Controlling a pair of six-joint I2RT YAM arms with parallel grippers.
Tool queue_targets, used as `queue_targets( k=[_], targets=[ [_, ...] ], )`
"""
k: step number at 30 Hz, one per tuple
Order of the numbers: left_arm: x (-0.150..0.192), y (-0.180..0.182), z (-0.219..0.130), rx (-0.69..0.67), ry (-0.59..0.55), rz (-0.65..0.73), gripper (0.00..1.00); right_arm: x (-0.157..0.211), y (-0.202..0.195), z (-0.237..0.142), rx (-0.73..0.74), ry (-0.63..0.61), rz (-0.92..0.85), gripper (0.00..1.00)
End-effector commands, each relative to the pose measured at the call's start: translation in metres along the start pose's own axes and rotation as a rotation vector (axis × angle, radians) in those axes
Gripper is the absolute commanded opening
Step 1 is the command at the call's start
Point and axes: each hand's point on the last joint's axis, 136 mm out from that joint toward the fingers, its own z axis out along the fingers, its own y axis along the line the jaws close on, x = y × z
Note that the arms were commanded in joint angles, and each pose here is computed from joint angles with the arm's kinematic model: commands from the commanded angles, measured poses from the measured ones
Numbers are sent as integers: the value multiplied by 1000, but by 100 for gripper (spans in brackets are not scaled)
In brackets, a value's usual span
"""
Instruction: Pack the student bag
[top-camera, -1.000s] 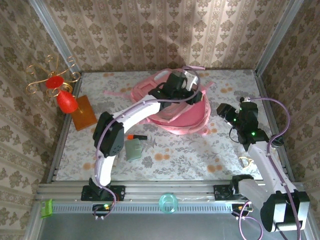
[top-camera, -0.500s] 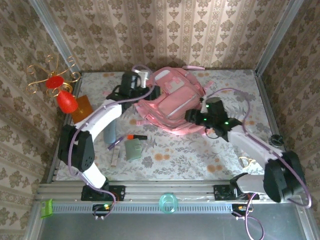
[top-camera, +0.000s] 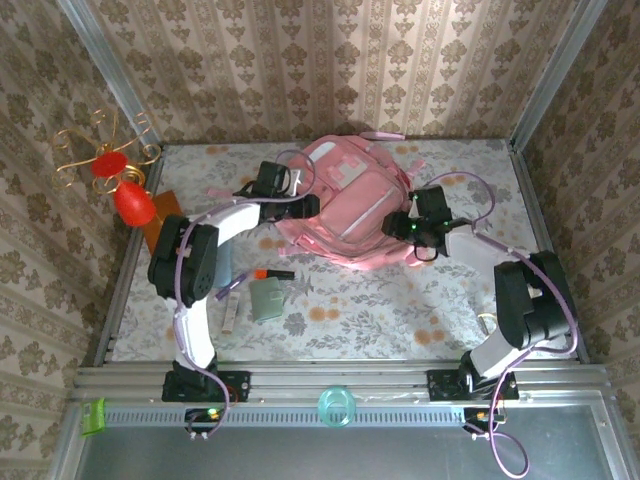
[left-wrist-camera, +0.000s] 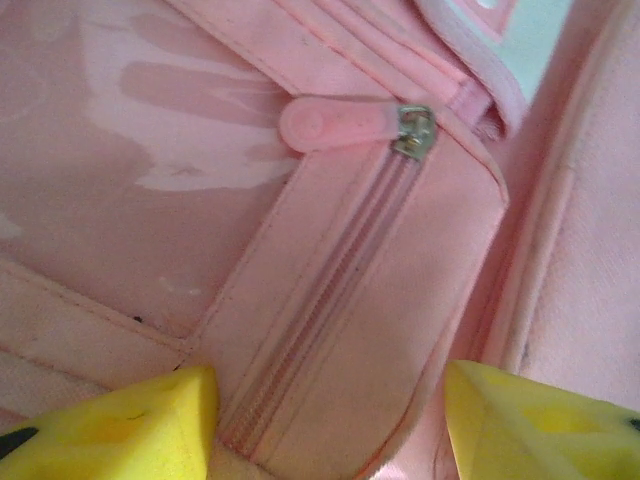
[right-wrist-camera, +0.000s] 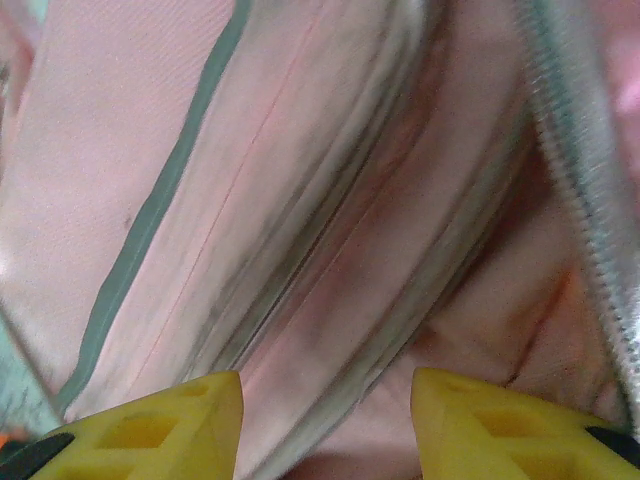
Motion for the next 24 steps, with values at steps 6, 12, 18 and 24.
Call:
queue_targets(
  k=[6, 12, 18, 24],
  targets=[
    [52, -49, -4, 54, 93, 26, 62, -53, -12, 10, 93, -39, -34, 48],
    [35, -27, -14, -68, 52, 71, 63, -52, -7, -15, 103, -79, -91, 51],
    [31, -41, -32, -9, 20, 94, 63, -11, 20, -35, 49, -65, -222, 52],
    [33, -27, -76, -105, -102, 26, 64, 49, 75, -49, -81, -24, -409, 53]
  ],
)
